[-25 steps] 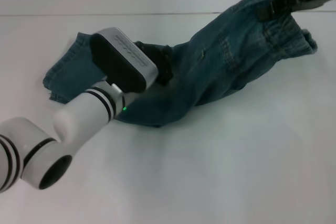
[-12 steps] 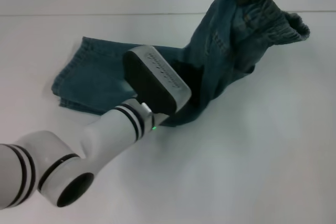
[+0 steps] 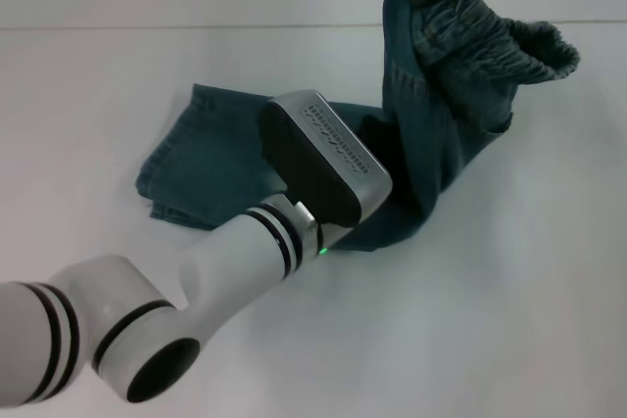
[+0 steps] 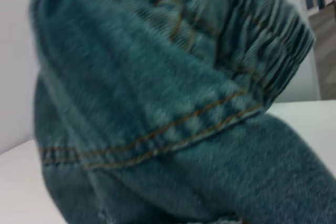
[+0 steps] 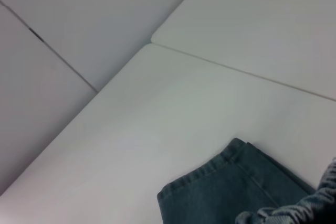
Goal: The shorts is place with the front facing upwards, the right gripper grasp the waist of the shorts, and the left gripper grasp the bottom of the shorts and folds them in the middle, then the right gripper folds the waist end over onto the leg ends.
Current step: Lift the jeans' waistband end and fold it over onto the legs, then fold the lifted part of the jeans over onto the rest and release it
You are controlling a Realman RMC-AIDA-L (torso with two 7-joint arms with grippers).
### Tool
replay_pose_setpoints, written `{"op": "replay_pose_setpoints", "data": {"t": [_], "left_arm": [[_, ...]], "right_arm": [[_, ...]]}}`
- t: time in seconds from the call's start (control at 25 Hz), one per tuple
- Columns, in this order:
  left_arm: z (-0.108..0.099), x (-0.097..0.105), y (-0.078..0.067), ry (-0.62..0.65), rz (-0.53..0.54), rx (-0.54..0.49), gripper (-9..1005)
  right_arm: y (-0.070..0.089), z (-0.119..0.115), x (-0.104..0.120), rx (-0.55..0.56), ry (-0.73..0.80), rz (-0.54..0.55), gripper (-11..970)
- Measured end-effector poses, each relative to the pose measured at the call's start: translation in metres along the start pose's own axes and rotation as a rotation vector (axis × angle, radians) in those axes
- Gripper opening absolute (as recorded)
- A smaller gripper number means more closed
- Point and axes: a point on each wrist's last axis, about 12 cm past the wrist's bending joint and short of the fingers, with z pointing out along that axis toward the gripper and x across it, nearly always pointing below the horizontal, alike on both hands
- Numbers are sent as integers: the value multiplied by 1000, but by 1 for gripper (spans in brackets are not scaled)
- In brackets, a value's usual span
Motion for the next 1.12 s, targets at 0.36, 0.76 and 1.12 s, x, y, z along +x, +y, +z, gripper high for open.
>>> {"op": "replay_pose_setpoints", "data": {"t": [0.36,0.76,1.12], "left_arm": [[-5,0,-9,-24,-29,7,91],[-30,28,12,4,-143,-178,113],[-73,54,41,-63,-200,-449,372]], "right_arm": [[1,5,2,-8,23,1,116],[-5,8,9,-22,40,13,115],[-5,10,9,-27,42,8,114]]}}
